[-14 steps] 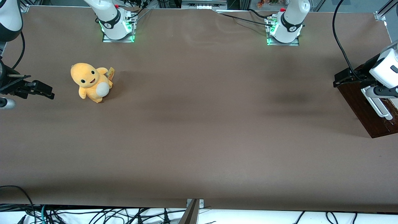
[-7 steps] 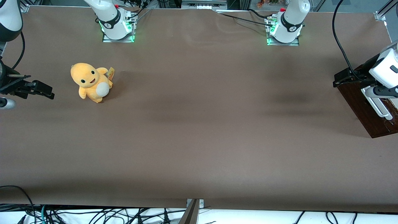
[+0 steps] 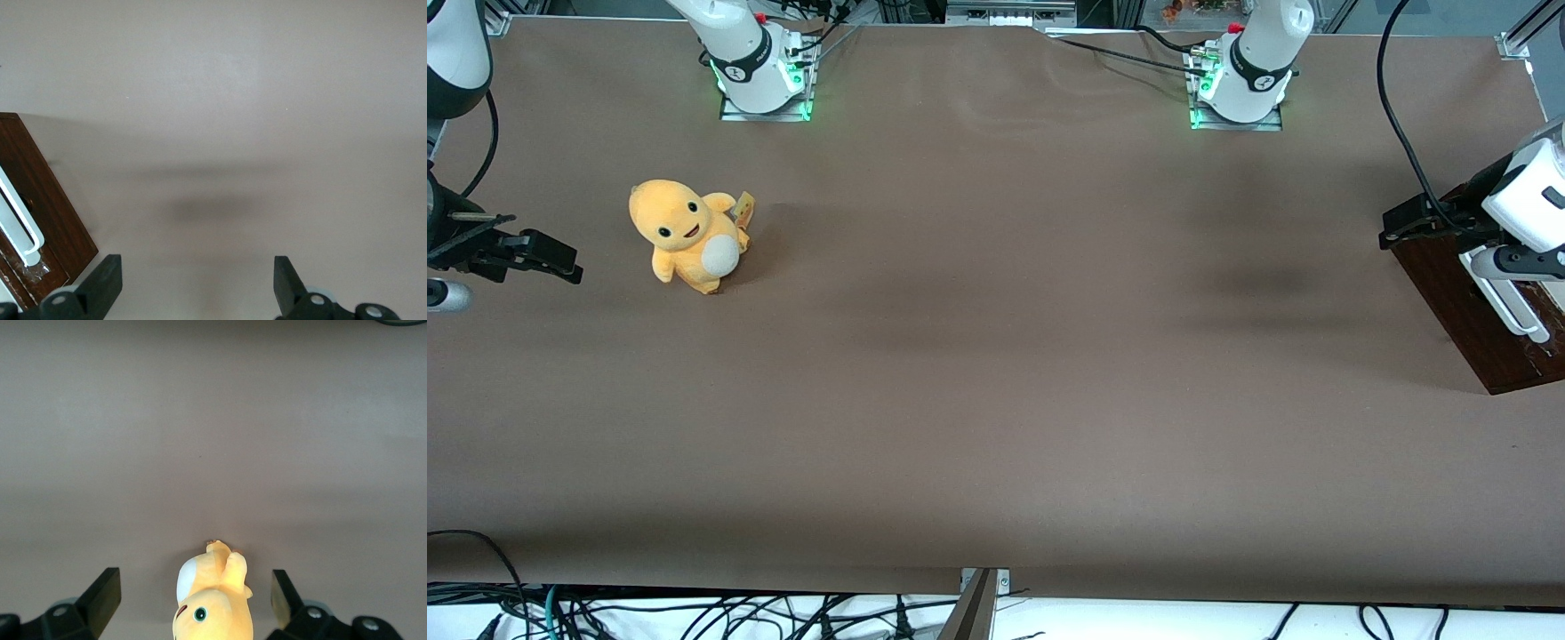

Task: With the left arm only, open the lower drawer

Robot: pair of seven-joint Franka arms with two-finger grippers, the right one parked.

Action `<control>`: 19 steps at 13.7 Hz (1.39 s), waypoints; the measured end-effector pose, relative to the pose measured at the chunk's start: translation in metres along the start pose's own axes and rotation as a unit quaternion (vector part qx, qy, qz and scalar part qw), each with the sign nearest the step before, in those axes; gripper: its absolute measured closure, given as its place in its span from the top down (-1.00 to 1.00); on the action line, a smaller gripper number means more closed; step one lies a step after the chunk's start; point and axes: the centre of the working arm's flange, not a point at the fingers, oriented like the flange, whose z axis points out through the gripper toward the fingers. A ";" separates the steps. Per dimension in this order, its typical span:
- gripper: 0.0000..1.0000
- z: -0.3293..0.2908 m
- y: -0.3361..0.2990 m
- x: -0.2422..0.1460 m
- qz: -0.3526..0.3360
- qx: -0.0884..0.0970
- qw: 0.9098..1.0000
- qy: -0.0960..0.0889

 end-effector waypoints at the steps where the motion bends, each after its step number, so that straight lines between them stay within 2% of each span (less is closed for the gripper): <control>1: 1.00 0.000 0.000 0.000 0.000 0.000 1.000 0.000; 12: 1.00 0.000 0.001 0.000 0.001 0.000 1.000 0.000; 14: 1.00 0.005 0.000 0.002 -0.001 0.000 1.000 -0.005; 15: 1.00 0.012 -0.001 0.005 -0.005 0.000 1.000 -0.011; 17: 1.00 0.039 -0.004 0.017 -0.038 0.002 0.999 -0.039; 18: 1.00 0.055 -0.005 0.023 -0.060 0.010 0.997 -0.056; 19: 1.00 0.069 -0.005 0.027 -0.077 0.025 0.994 -0.073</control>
